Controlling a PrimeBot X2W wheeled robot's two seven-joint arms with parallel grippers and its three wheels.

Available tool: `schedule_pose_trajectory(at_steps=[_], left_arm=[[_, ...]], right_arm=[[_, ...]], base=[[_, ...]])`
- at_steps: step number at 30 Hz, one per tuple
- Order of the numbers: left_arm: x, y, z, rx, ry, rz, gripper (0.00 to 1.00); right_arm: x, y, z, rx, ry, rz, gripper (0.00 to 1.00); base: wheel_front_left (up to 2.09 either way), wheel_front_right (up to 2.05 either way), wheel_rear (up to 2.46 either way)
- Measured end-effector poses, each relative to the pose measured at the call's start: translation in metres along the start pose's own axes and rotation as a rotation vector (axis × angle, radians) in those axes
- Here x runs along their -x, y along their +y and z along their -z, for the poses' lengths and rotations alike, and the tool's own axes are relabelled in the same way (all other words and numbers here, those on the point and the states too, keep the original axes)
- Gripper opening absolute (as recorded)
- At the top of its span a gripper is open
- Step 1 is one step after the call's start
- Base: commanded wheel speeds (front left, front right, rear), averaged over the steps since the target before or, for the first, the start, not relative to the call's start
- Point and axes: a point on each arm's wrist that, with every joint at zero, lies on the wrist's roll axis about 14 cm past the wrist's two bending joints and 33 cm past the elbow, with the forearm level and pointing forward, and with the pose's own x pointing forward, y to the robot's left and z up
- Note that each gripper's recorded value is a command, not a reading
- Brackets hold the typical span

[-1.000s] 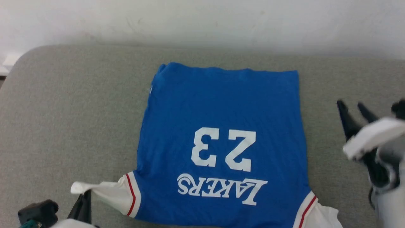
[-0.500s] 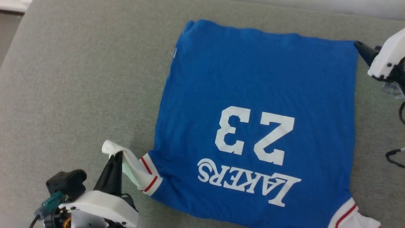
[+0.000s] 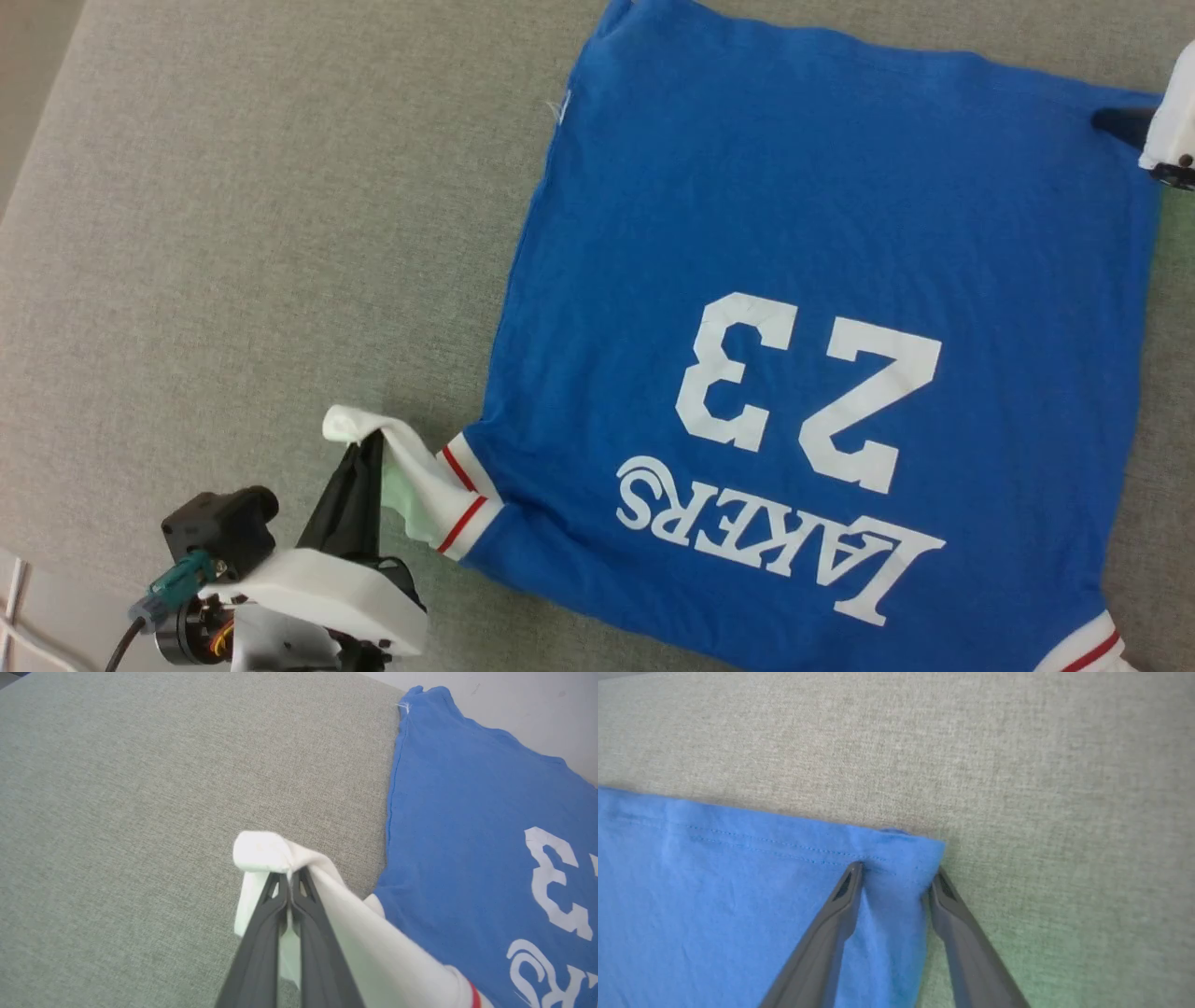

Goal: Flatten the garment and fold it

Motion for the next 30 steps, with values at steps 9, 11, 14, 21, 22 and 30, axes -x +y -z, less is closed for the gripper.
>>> schedule_pose_trajectory(at_steps=[9, 11, 14, 21, 22, 30], left_arm=[[0.004, -0.002, -0.009, -0.003, -0.027, 0.025, 0.0], [0.007, -0.001, -0.011, -0.007, -0.031, 0.027, 0.0], [0.014, 0.005, -0.013, -0.017, -0.03, 0.022, 0.0], [0.034, 0.019, -0.015, -0.019, -0.028, -0.001, 0.0], [0.037, 0.021, -0.015, -0.021, -0.026, -0.003, 0.0], [0.045, 0.021, -0.011, -0.036, 0.003, 0.022, 0.0]], right_arm=[[0.019, 0.024, -0.006, 0.169, -0.143, 0.006, 0.0], [0.032, 0.03, -0.014, 0.214, -0.219, -0.002, 0.0], [0.064, 0.03, -0.034, 0.296, -0.345, 0.009, 0.0], [0.134, -0.023, -0.005, 0.394, -0.453, 0.094, 0.0], [0.142, -0.033, 0.009, 0.383, -0.447, 0.103, 0.0], [0.207, -0.114, 0.15, 0.147, -0.376, 0.232, 0.0]], base=[[0.0, 0.0, 0.0], [0.0, 0.0, 0.0], [0.0, 0.0, 0.0], [0.0, 0.0, 0.0], [0.0, 0.0, 0.0], [0.0, 0.0, 0.0]])
